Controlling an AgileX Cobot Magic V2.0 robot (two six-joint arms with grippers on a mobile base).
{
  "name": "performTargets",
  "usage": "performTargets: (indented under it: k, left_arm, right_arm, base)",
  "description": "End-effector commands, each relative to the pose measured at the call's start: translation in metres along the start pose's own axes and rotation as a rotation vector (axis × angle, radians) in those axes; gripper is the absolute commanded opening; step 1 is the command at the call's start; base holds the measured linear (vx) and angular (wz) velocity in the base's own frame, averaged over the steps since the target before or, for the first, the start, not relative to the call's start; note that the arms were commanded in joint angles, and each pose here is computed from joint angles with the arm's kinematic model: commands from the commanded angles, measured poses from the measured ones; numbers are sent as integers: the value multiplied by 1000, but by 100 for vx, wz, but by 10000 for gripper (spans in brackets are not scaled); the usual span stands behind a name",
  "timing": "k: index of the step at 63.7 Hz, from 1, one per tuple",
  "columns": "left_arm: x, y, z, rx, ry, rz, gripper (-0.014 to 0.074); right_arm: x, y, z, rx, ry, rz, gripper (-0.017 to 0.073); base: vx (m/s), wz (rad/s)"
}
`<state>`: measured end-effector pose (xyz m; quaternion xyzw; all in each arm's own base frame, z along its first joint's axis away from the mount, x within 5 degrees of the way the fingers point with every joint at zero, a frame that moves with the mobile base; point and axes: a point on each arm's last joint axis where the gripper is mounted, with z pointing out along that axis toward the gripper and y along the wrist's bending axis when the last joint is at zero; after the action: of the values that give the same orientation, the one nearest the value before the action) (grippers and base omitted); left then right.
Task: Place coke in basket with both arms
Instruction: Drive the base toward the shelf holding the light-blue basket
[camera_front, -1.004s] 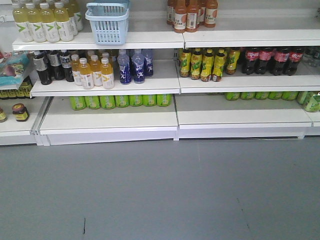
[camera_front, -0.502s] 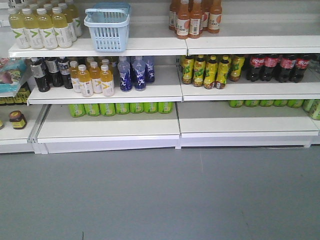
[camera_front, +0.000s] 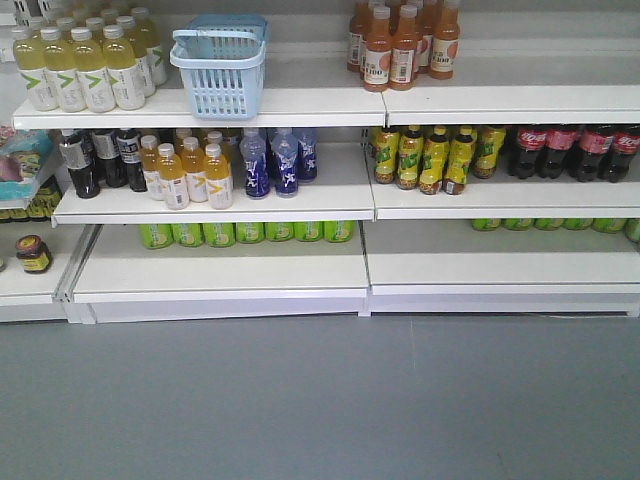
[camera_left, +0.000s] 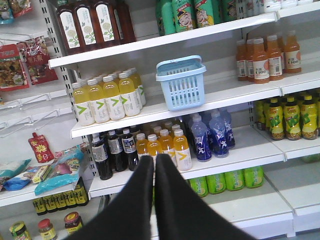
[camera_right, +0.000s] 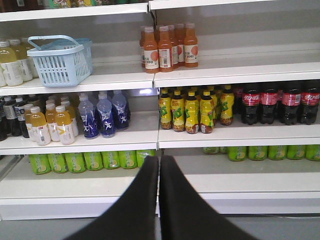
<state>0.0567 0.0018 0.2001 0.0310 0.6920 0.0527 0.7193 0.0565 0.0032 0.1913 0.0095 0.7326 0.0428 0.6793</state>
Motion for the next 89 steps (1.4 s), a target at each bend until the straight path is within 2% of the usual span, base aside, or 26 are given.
performTargets:
  k: [1, 89]
  left_arm:
    - [-8, -1, -1, 10, -91, -7, -6]
    - [-8, -1, -1, 10, -91, -7, -6]
  right_arm:
    - [-4, -1, -1, 8, -85, -20, -9]
    - [-4, -1, -1, 8, -85, -20, -9]
  base:
    - [14, 6]
    - [15, 2]
